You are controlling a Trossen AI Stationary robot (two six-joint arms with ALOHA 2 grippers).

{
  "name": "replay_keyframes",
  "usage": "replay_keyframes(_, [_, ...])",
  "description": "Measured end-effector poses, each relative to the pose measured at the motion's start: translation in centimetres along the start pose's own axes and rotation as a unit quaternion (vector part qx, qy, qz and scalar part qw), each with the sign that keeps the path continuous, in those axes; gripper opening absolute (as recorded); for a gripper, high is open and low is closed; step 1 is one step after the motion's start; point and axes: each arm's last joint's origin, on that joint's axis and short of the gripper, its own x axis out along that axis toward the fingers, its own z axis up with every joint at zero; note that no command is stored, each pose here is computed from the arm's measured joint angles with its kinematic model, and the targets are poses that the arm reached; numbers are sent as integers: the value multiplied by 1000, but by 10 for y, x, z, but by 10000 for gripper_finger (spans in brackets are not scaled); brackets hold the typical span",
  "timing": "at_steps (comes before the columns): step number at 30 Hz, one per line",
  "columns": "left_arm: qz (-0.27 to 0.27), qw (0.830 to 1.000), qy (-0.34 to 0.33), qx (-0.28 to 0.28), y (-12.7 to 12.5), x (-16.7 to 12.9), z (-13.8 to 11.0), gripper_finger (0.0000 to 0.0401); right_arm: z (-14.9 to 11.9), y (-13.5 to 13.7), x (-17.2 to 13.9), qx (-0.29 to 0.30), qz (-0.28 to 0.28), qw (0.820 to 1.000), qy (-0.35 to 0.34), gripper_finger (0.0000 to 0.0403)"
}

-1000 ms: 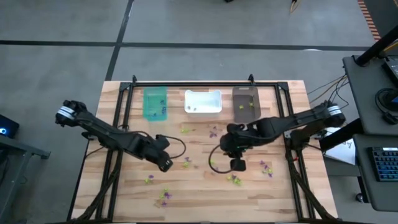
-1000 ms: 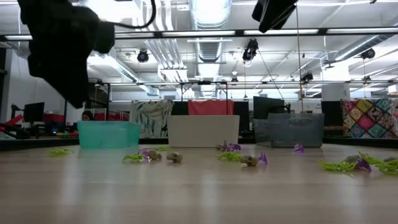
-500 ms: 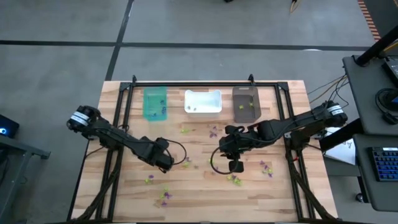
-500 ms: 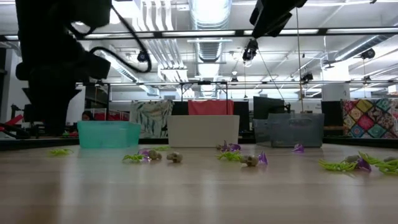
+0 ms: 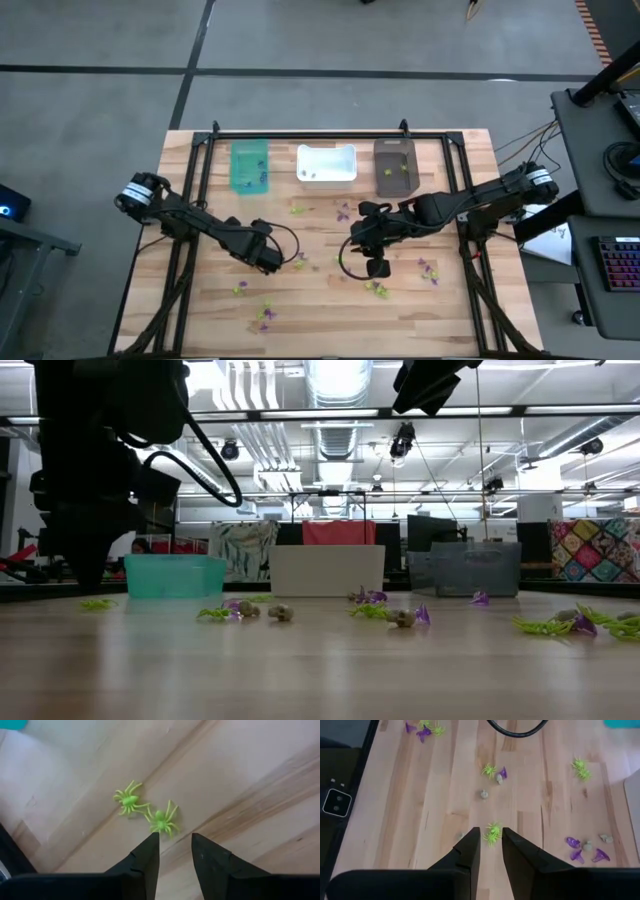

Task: Sort Halloween decoration
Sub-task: Put the green spider toy into the black bin

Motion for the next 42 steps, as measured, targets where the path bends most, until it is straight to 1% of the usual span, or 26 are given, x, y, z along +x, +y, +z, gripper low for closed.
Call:
replay_keyframes(7, [-2, 1000, -2, -15, 0, 0, 1, 93, 0, 0, 0, -4, 0, 1000, -3, 72])
replay_keyframes(12, [-1, 1000, -2, -24, 0, 1, 0, 110, 3, 0, 0, -8, 2, 1000, -15, 77])
replay_keyframes(16, [3, 1000, -8, -25, 1, 4, 0, 126, 3, 1, 0, -14, 3, 1000, -16, 75])
replay_keyframes(21, [3, 1000, -14, -26, 0, 5, 0, 127, 3, 1, 0, -16, 3, 1000, -17, 69])
replay_keyframes(34, [45, 999, -4, -15, -10, 26, -1, 99, 4, 1, 0, -21, 4, 1000, -23, 79])
replay_keyframes(38, [44, 999, -4, -18, -11, 27, -1, 76, 5, 1, 0, -27, 4, 999, -25, 75])
replay_keyframes(42, [34, 999, -5, -21, -10, 25, -1, 41, 5, 1, 0, -27, 4, 999, -25, 70])
